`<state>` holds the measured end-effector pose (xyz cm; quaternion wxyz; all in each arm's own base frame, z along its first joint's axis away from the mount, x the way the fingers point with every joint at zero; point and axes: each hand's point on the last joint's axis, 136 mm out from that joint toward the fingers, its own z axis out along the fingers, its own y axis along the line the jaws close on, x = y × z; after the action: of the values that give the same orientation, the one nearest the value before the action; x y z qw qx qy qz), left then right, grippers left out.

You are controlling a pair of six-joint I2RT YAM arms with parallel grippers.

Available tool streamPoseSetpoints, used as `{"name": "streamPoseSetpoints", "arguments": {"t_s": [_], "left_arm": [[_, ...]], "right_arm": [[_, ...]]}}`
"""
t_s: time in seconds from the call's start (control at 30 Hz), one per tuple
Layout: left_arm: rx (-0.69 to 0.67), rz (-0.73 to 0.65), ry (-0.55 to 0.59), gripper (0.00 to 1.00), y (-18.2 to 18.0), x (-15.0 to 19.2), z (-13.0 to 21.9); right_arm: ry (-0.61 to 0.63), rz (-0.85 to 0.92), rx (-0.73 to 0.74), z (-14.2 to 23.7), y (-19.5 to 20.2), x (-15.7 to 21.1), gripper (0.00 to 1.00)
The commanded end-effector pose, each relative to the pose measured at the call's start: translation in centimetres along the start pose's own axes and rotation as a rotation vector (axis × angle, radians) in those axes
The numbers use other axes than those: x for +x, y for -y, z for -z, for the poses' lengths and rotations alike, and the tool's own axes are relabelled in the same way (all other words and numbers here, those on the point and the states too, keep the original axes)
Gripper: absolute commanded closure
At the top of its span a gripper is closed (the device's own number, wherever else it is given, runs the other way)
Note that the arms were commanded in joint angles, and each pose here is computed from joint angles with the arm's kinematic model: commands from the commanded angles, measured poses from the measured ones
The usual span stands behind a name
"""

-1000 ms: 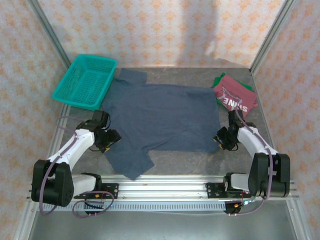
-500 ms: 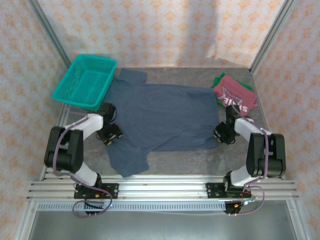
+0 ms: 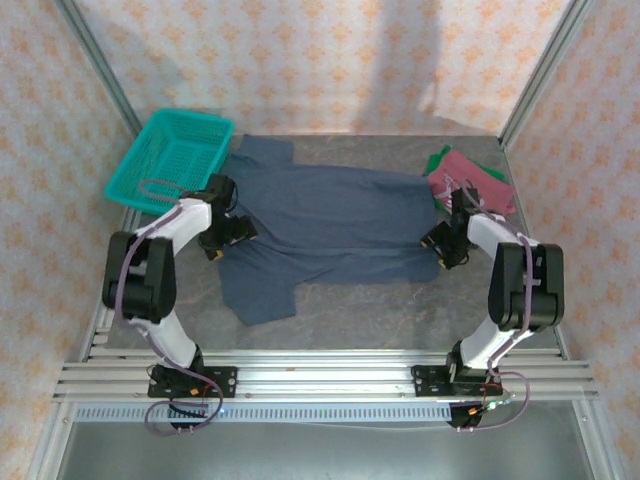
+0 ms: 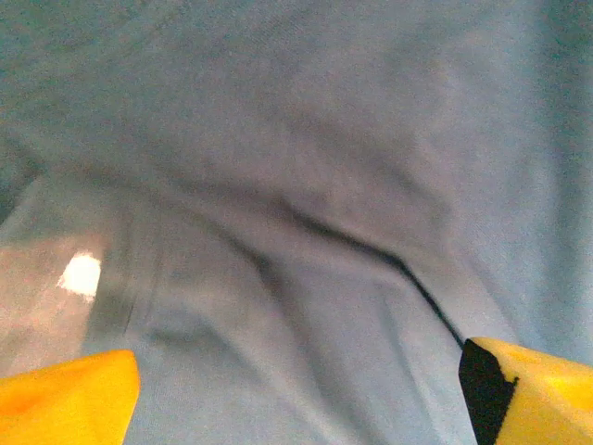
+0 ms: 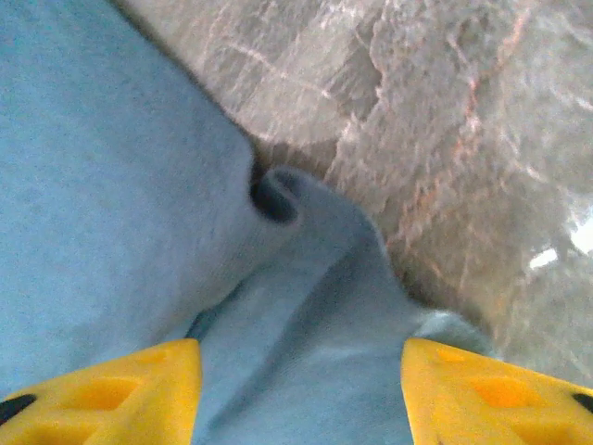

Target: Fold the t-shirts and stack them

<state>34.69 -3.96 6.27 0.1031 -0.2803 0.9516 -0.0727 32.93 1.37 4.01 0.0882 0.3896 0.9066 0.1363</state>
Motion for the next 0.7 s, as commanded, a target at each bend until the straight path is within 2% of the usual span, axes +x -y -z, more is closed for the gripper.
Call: {"name": "streamPoseSetpoints", "arguments": {"t_s": [0.0, 0.13, 0.3, 0.47, 0.67], "left_arm": [[0.054, -0.002, 0.009, 0.07, -0.9, 3.2, 5.9], [0.032, 0.034, -0.017, 0.07, -4.6, 8.0, 7.8], [0.031, 0.124, -0.084, 0.12, -7.8, 13.0, 5.4], [0.098, 0.19, -0.122, 0.32, -7.2, 14.4, 2.9], [0.135, 0.203, -0.174, 0.43, -6.2, 15.0, 0.5]], "right_arm": [[0.014, 0.048, -0.072, 4.1, -0.9, 1.1, 0.33], [0.008, 0.076, -0.122, 6.6, -0.8, 3.0, 0.3], [0.012, 0.114, -0.11, 7.9, 0.9, 4.8, 0.27], [-0.015, 0.082, -0.088, 6.7, 2.8, 5.5, 0.27], [-0.037, 0.059, -0.063, 4.7, 3.8, 5.2, 0.28]]}}
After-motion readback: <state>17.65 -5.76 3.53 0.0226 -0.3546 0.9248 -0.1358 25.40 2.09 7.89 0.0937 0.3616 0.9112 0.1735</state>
